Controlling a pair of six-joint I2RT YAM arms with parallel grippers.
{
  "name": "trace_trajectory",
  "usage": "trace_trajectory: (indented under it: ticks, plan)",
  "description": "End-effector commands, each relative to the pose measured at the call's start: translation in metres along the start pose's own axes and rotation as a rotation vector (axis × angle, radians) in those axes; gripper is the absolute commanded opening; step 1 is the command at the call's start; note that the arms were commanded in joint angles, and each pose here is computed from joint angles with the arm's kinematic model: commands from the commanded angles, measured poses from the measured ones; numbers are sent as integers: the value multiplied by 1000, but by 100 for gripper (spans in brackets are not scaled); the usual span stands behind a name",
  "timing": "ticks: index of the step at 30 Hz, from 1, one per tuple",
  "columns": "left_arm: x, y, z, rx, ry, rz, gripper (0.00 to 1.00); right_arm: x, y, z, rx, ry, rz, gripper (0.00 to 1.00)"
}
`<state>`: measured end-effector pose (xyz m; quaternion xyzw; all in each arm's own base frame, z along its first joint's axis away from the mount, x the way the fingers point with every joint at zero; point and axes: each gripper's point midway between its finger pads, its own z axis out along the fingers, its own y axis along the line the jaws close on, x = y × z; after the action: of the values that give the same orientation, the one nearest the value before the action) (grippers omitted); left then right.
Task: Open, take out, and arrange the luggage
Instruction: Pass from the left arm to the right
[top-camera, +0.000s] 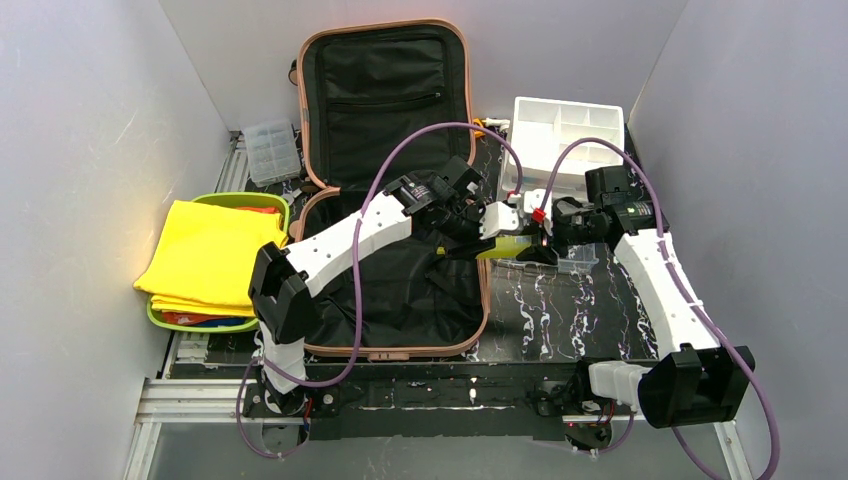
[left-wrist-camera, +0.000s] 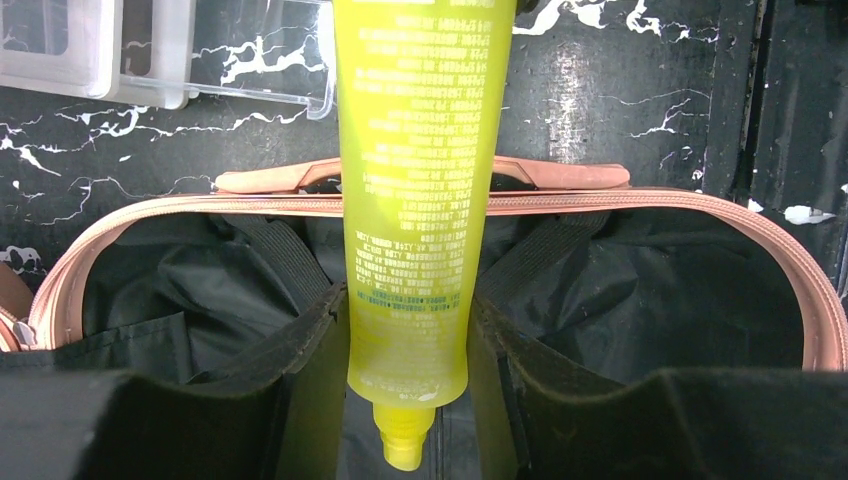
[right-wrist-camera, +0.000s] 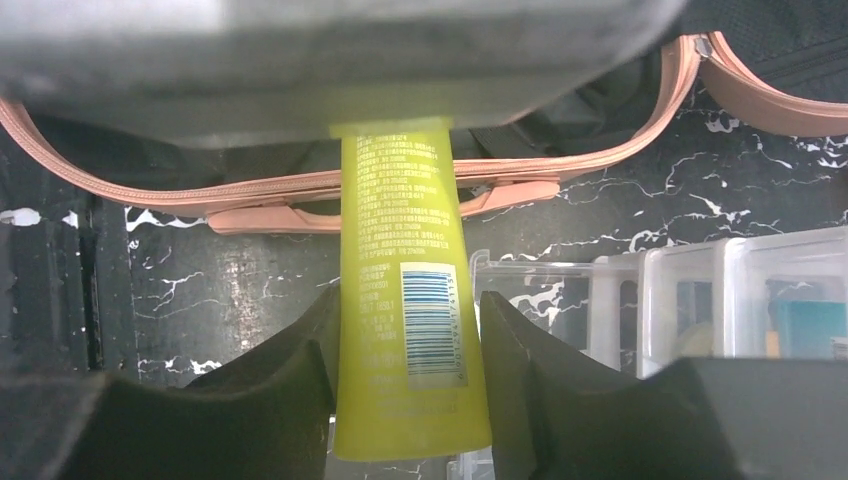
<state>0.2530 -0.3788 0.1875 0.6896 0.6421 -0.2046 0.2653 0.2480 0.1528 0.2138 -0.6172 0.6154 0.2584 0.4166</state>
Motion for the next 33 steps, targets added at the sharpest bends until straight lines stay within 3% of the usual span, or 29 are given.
trace_trajectory:
  ticks: [1, 4, 7, 10, 11, 16, 21, 26, 33]
  plan:
    - [-35, -3, -29, -16, -114, 30, 0, -1, -3, 3, -6, 2, -15, 36]
    - [-34, -1, -30, -34, -105, 24, 1, -2, -3, 2, -4, 8, -19, 22]
    - [-29, 5, -33, -66, -85, 1, 52, 0, -9, -2, 22, 42, -31, 18]
    - [-23, 11, -46, -97, -102, -49, 92, 11, -17, -9, 69, 121, -37, 14]
    - [-21, 13, -53, -109, -114, -69, 98, 16, -19, -12, 84, 150, -37, 14]
    - [4, 36, -97, -182, -191, -244, 98, 35, -28, -32, 131, 261, -43, 11]
    - [45, 46, -134, -260, -278, -394, 98, 44, -38, -70, 167, 247, 10, 10]
    - [89, 40, -138, -279, -271, -493, 98, 50, -39, -97, 166, 222, 36, 10]
    - [126, 35, -139, -302, -271, -586, 98, 101, -38, -95, 130, 272, 108, 7]
